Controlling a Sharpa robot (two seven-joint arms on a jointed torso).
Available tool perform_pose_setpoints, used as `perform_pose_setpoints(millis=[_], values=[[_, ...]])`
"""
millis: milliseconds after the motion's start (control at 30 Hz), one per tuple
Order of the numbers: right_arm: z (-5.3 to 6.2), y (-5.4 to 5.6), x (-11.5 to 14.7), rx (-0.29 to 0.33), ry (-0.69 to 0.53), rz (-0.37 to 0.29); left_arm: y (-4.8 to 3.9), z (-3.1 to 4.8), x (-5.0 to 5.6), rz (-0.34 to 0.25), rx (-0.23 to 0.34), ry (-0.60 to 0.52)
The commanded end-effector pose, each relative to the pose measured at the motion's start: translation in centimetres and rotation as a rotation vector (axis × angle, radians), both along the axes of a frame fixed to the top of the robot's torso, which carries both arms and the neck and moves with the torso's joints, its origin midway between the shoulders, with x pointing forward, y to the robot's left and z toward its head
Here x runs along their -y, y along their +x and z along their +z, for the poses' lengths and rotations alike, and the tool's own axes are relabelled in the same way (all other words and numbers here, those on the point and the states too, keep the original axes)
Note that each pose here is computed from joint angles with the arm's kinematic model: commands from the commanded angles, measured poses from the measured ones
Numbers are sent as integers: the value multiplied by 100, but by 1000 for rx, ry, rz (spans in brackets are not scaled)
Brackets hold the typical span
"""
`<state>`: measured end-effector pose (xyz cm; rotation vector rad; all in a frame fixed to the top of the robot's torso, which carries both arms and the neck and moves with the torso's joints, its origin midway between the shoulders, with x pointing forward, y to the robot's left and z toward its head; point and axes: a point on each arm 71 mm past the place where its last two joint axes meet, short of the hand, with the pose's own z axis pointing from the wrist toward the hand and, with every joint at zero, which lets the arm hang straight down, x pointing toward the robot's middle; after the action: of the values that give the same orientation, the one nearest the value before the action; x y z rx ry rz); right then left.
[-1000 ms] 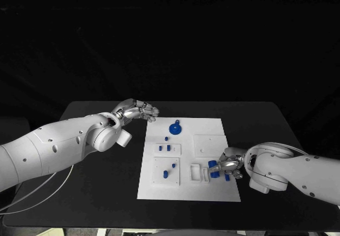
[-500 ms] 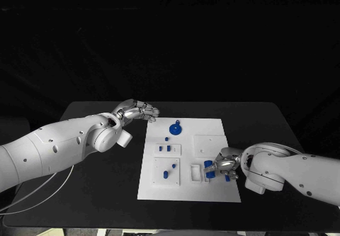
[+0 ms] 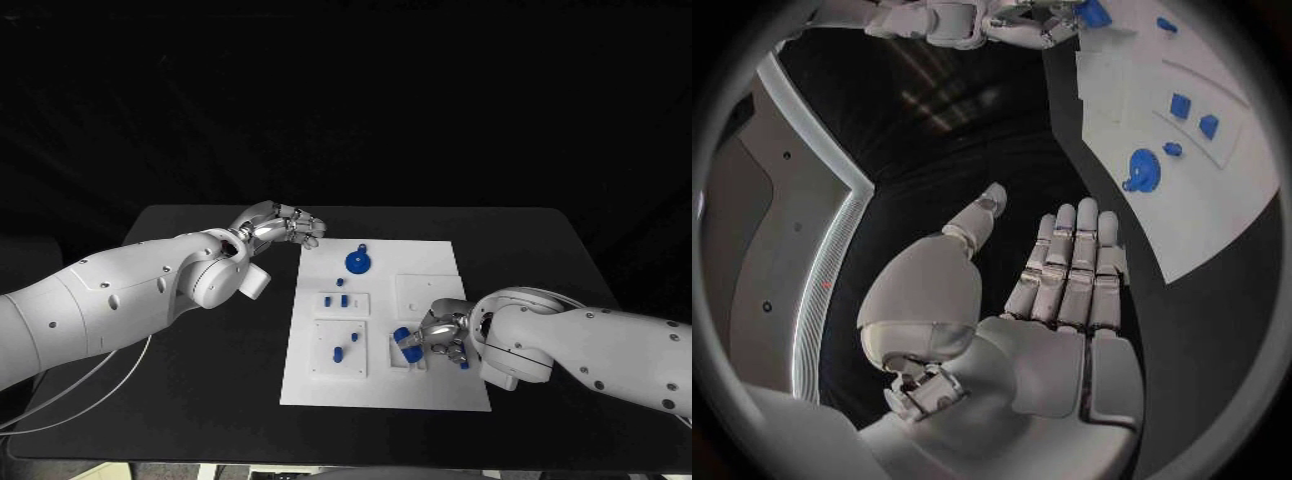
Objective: Assemble the parts on the task board
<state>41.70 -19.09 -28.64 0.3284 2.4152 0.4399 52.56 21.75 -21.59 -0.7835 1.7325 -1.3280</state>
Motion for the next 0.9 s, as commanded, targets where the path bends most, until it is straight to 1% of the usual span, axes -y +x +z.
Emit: perform_pose_setpoints(millis=[33, 233, 467, 600, 733, 900], values=[[-16, -2, -11, -18, -8, 8, -8, 12, 19, -14, 2, -14], [-26, -1, -21, -29, -18, 19, -9, 12, 11, -12, 2, -14], [-28, 11, -11, -23, -25, 16, -10, 12, 9, -13, 2, -14], [-23, 25, -31, 0, -27, 17, -9, 13, 3, -11, 2, -13], [-20, 24, -32, 6, -26, 17, -9, 12, 1, -11, 3, -13], [-25, 5, -46, -6, -28, 35, -9, 12, -1, -9, 3, -13]])
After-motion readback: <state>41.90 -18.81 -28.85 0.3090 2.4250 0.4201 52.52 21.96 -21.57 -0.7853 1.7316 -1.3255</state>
